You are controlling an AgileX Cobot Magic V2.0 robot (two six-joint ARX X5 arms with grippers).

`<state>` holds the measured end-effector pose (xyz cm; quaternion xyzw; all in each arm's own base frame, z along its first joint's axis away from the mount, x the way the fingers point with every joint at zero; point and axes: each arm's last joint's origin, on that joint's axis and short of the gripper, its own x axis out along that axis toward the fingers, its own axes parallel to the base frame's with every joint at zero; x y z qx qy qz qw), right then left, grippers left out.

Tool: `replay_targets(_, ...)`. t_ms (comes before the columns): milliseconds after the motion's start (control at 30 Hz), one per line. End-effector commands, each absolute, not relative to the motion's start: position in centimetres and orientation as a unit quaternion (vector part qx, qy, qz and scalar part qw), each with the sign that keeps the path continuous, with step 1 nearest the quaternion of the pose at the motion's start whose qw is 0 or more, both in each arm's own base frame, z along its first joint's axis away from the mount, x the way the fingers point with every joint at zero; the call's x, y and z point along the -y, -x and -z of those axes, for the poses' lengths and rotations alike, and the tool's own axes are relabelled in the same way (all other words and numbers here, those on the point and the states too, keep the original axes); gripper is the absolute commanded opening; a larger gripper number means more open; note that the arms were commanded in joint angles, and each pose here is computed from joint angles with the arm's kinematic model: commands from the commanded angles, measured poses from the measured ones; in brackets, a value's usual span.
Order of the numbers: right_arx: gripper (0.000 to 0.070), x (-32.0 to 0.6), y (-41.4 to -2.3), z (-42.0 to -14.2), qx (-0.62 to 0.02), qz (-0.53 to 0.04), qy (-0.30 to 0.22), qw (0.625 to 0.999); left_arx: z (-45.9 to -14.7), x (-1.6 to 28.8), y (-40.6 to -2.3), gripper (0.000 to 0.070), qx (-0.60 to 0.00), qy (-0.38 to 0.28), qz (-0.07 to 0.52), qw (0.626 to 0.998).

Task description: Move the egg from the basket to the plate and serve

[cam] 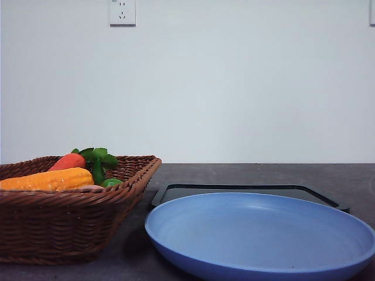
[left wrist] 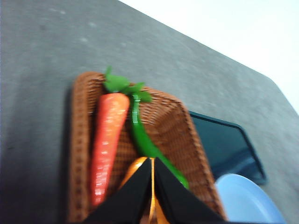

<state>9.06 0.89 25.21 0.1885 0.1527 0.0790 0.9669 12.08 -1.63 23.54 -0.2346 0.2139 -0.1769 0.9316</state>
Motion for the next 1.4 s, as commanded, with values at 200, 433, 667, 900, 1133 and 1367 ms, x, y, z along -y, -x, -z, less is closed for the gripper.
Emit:
replay_targets(200,0.0000,-1.4,-11.8,-26.7,-0.237,-0.136,-0.151,0.950,-24.9,2.9,-14.8,0.0000,-0.281,0.227,0.284,0.888)
replay_targets(433,0.0000,-2.1,-14.6,-24.6,-0.368,-0.231,-0.180,0.882,-23.7,5.1,-16.7,0.0000,-0.360,0.221,0.338,0.841)
replay_targets(667,0.0205,-2.3,-16.3,-22.2,-0.455,-0.232,-0.202,0.836,-22.5,6.5,-17.4,0.0170,-0.399,0.213,0.355,0.818)
replay_targets(900,0.0225,-3.0,-17.6,-20.2,-0.510,-0.233,-0.197,0.805,-22.4,6.7,-17.5,0.0311,-0.404,0.215,0.355,0.815)
replay_targets(1133,0.0225,-5.0,-19.1,-17.9,-0.556,-0.257,-0.179,0.770,-22.5,6.7,-17.6,0.0311,-0.397,0.214,0.358,0.818)
replay_targets(1367,0.0221,-6.6,-20.6,-15.9,-0.575,-0.264,-0.180,0.753,-22.5,6.7,-17.6,0.0311,-0.397,0.214,0.358,0.818)
